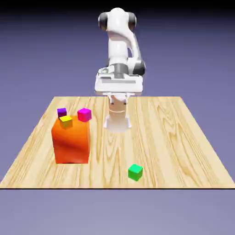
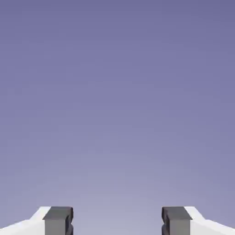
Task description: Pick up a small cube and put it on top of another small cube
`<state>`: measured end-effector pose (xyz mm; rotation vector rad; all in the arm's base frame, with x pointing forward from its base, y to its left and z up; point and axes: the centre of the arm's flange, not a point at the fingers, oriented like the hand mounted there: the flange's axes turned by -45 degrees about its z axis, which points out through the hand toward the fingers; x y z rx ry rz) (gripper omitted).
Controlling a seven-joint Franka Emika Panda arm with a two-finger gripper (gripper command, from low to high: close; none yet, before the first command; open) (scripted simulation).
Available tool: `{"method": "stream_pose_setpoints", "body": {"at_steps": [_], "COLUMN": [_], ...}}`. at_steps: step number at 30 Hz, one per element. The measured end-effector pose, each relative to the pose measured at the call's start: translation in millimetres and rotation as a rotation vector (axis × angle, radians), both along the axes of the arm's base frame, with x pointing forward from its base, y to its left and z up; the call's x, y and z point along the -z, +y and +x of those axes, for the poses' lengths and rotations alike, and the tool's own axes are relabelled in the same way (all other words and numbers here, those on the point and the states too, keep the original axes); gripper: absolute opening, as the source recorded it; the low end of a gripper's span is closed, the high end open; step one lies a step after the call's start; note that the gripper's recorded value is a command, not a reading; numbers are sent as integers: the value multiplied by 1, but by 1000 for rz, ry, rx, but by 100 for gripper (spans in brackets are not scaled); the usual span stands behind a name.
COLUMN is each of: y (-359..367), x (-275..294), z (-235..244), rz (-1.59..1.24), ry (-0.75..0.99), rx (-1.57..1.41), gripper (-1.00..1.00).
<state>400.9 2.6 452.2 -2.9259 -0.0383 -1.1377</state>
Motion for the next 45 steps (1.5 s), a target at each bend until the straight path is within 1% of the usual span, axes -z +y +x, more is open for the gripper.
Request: {"method": "stream_pose_setpoints", "body": {"at_steps": [11, 21, 27, 33, 35, 37, 38, 40, 43, 45], "y": [-11, -8, 0, 11, 17, 31, 38, 38, 16, -2], "x": [77, 172, 233, 295, 317, 350, 364, 364, 316, 287], "z": [90, 143, 161, 168, 166, 147, 136, 136, 167, 161], "rz": [197, 349, 424, 483, 497, 498, 497, 498, 500, 436], "ry": [508, 968, 1243, 1518, 1601, 1602, 1602, 1602, 1601, 1591], "rx": [184, 336, 414, 477, 492, 491, 492, 492, 492, 442], "gripper": [0, 0, 0, 0, 0, 0, -100, -100, -100, -100]}}
